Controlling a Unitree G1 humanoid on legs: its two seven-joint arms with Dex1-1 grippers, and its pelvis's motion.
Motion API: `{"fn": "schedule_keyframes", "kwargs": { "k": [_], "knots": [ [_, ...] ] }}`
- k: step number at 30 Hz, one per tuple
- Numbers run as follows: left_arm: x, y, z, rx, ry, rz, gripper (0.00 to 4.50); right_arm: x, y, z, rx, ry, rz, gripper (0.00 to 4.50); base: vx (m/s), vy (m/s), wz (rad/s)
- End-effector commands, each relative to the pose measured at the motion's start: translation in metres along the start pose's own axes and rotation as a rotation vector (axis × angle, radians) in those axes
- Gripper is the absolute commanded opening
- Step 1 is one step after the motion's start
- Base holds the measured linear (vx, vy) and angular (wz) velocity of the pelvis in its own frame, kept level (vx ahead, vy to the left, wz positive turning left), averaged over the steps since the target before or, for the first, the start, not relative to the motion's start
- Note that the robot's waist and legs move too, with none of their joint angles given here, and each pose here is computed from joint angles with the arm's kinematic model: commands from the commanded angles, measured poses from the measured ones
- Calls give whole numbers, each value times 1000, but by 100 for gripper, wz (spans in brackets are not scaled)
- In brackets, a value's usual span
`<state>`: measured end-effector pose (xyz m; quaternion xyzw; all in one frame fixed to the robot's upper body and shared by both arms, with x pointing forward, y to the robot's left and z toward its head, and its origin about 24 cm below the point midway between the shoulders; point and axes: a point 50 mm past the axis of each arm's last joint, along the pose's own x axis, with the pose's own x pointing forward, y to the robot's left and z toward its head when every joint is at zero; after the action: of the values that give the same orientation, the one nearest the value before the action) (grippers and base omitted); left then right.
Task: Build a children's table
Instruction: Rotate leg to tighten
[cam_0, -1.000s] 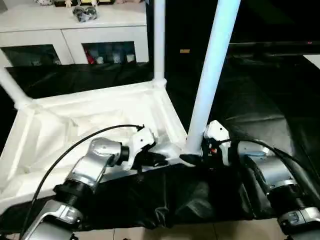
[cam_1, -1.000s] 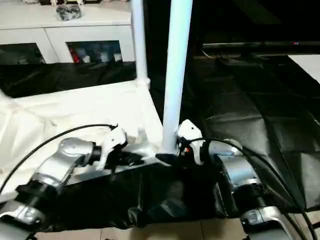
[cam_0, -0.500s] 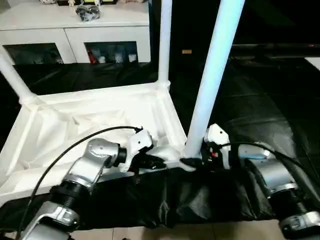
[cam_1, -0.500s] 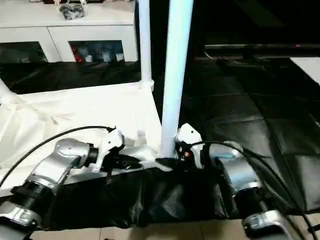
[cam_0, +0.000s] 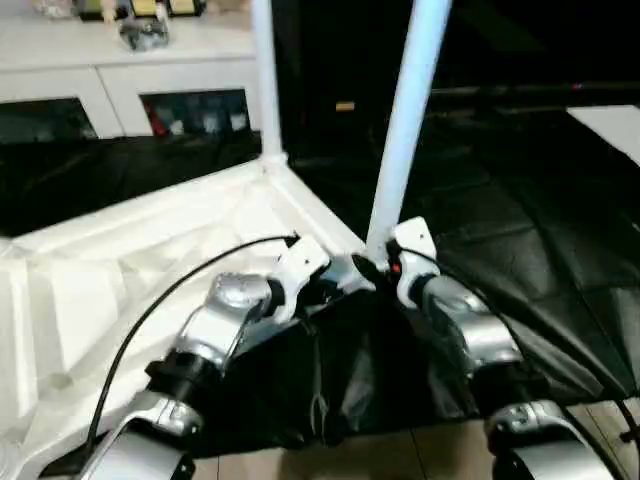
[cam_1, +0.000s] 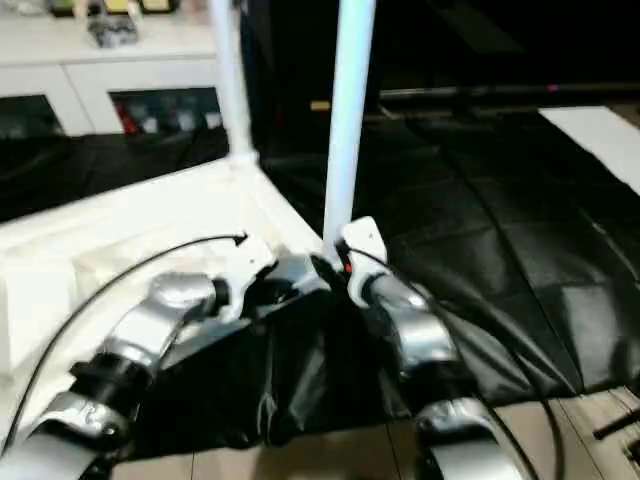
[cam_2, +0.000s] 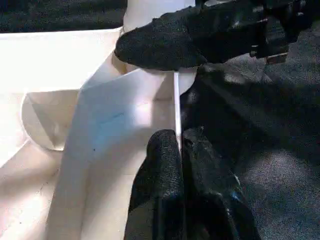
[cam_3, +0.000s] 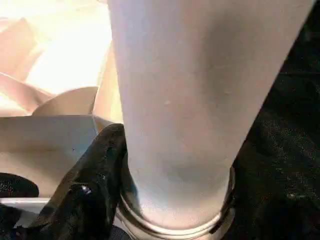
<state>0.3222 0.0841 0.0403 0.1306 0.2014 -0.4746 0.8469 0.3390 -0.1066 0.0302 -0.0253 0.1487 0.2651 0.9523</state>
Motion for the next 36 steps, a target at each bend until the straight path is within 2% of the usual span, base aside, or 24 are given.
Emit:
{"fn": "schedule_keyframes", "kwargs": {
  "k": [1, 2, 5, 7, 11, 19, 20, 24, 25, 28, 30, 36],
  "knots": [
    [16, -17, 28, 31, -119, -77, 0, 13, 38, 2, 37, -5, 189, 349, 0, 0, 0],
    [15, -16, 28, 32, -120, -76, 0, 13, 38, 3, 37, -8, 196, 375, 0, 0, 0],
    [12, -14, 26, 42, -120, -94, 0, 10, 34, 3, 21, -10, 215, 397, 0, 0, 0],
    [9, -13, 25, 56, -120, -110, 0, 8, 31, 3, 4, -4, 232, 397, 0, 0, 0],
    [-9, -12, 15, 100, -108, -229, 0, -17, 13, -6, -120, 53, 410, 397, 0, 0, 0],
    [-25, -9, 6, 127, -81, -318, 0, -45, -3, -12, -207, 131, 605, 397, 0, 0, 0],
    [-31, -9, 4, 133, -72, -364, 0, -53, -6, -12, -225, 161, 670, 372, 0, 0, 0],
    [-36, -8, 3, 138, -64, -410, 0, -60, -8, -11, -231, 195, 738, 359, 0, 0, 0],
    [-37, -8, 2, 138, -61, -419, 0, -60, -8, -11, -233, 201, 750, 335, 0, 0, 0],
    [-38, -7, 2, 139, -57, -428, 0, -60, -7, -10, -240, 210, 766, 324, 0, 0, 0],
    [-39, -7, 2, 139, -56, -431, 0, -60, -7, -10, -241, 212, 770, 293, 0, 0, 0],
    [-38, -8, 3, 138, -64, -435, 0, -60, 1, -12, -222, 208, 801, 271, 0, 0, 0]
  ]
}}
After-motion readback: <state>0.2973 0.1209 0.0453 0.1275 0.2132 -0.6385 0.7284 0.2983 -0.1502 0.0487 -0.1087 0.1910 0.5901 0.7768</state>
